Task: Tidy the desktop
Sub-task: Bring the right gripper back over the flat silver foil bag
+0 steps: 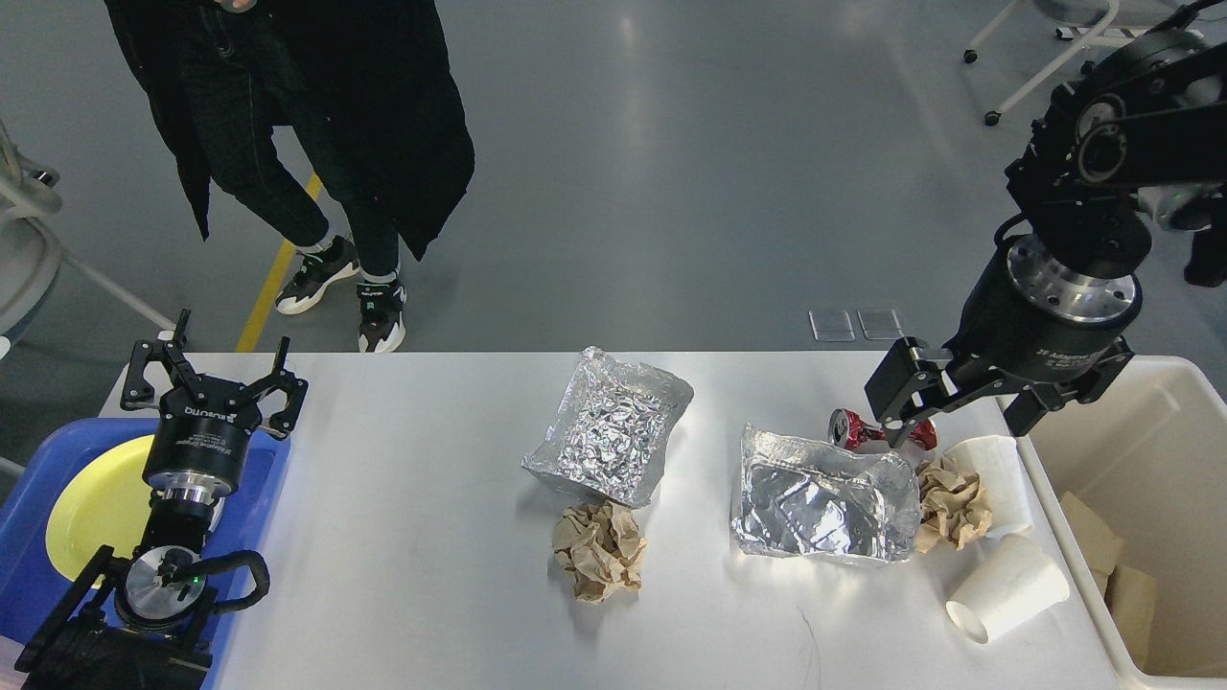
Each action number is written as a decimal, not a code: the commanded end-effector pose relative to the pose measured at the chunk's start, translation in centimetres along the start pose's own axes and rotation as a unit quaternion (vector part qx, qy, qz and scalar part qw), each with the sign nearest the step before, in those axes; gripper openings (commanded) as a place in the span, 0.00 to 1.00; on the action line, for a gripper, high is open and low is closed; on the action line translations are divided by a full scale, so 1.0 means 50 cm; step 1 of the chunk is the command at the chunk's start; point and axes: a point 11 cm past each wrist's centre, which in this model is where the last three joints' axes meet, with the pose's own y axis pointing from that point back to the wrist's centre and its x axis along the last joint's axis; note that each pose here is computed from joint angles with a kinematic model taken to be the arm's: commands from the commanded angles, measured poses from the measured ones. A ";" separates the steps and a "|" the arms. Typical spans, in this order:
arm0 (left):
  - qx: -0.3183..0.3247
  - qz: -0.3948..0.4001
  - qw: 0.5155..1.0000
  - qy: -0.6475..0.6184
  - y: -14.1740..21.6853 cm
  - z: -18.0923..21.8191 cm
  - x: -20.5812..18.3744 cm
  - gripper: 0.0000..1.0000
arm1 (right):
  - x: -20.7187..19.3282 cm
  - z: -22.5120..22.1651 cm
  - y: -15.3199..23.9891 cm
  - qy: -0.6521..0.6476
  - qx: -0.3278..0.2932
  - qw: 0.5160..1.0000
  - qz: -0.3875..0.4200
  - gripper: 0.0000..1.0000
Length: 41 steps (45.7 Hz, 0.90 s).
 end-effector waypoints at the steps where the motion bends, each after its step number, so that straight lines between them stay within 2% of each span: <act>1: 0.000 0.000 1.000 0.000 0.000 0.000 0.000 0.96 | -0.004 -0.008 -0.001 -0.008 0.001 1.000 0.001 1.00; 30: 0.001 0.000 1.000 0.000 0.000 0.000 0.000 0.96 | 0.014 0.025 -0.011 -0.042 -0.007 0.998 0.039 1.00; 41: 0.000 0.001 1.000 0.000 0.001 0.000 0.001 0.96 | 0.007 0.037 -0.032 -0.058 -0.007 0.998 0.026 1.00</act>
